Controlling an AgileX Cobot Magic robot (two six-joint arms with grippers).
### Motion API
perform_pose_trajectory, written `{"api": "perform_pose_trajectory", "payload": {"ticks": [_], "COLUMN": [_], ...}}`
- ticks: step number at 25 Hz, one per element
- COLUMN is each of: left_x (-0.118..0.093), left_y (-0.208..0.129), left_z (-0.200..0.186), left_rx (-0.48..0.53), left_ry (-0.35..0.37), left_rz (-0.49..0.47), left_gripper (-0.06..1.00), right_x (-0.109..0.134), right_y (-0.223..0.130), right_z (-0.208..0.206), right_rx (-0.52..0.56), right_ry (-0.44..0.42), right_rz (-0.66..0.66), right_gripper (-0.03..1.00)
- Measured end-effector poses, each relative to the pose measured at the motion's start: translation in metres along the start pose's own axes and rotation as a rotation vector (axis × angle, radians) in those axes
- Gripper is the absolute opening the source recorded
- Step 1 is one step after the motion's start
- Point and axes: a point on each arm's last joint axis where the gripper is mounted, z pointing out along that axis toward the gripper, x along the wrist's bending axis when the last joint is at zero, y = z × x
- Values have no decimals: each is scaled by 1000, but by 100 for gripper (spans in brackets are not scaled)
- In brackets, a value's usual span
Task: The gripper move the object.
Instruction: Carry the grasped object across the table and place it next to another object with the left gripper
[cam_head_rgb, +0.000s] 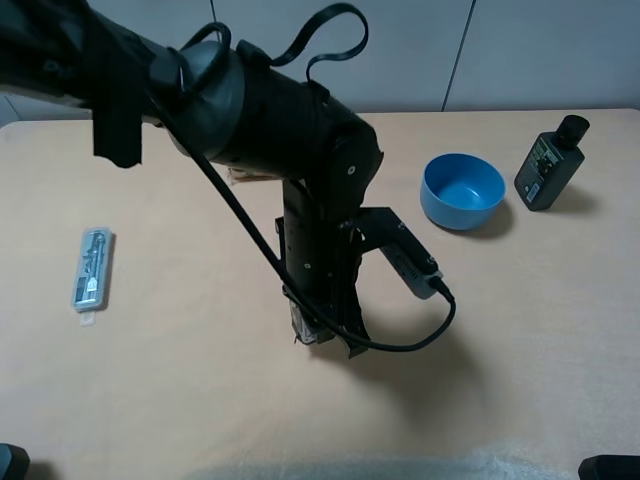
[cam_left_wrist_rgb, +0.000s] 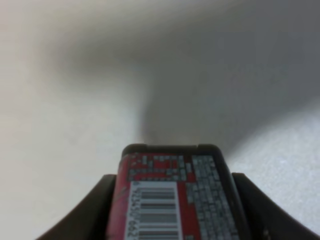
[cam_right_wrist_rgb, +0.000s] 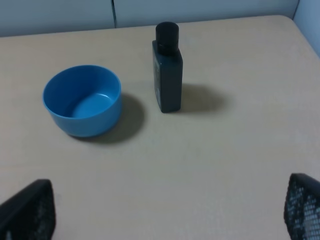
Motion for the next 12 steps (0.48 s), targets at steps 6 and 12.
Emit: {"api": "perform_pose_trajectory", "payload": {"ticks": [6, 12], "left_x": [3, 4], "left_y": [10, 22], "left_z": [-25, -51], "left_rx": [21, -3], "left_ry": [13, 15], "left_rz": [-47, -88], "left_gripper": [48, 48], "right_x": [0, 0], "right_y": [0, 0], "right_z": [0, 0], "right_rx": [0, 0], "right_ry": [0, 0], "right_rz": [0, 0], "right_gripper": [69, 69]}}
